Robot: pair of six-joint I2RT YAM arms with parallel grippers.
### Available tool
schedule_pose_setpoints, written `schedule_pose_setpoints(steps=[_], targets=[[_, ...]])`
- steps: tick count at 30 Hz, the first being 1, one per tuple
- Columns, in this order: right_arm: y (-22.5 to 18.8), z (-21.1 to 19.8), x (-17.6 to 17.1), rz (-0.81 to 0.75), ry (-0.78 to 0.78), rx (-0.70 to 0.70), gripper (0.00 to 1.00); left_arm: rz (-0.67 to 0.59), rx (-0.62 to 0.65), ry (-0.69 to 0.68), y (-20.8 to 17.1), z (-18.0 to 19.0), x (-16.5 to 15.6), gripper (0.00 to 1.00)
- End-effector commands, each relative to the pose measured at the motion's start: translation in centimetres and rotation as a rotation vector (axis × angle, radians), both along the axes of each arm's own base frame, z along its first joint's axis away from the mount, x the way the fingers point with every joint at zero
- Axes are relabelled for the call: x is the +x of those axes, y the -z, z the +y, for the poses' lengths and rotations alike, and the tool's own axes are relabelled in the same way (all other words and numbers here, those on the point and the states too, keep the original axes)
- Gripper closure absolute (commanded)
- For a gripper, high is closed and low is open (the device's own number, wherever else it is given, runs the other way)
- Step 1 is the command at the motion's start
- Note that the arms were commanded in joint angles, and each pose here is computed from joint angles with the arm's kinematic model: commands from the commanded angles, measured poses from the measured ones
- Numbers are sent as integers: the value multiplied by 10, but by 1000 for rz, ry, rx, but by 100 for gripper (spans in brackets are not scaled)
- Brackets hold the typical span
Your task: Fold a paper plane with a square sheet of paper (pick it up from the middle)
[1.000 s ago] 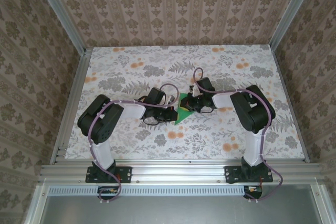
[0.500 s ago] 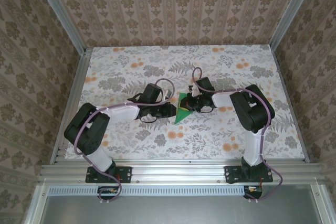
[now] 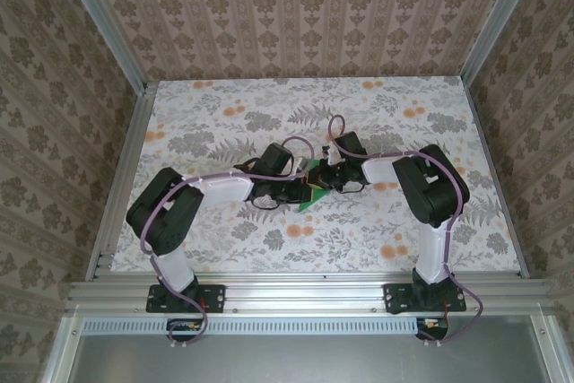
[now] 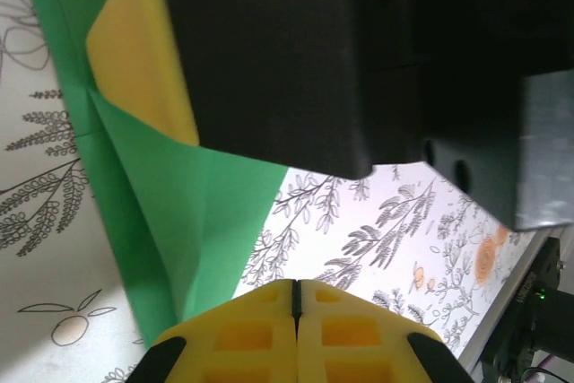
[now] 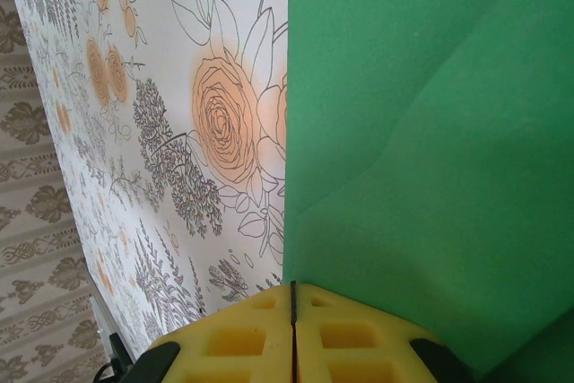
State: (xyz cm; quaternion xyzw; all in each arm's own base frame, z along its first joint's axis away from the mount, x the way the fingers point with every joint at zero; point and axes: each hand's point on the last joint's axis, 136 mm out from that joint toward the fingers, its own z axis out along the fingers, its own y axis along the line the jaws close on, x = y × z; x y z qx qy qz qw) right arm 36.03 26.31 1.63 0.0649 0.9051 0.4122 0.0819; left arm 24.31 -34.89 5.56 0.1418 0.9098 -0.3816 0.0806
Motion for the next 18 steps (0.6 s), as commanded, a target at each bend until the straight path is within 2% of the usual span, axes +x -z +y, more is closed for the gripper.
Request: schedule_pose_setpoints(steps=[1, 11, 18], targets=[[36, -15, -17, 108, 14, -99, 92, -10, -7, -10, 3, 0, 6, 94], [37, -15, -18, 110, 9, -99, 92, 56, -47, -11, 22, 5, 1, 94], [40, -16, -20, 118, 10, -106, 92, 111, -25, -34, 46, 14, -6, 94]])
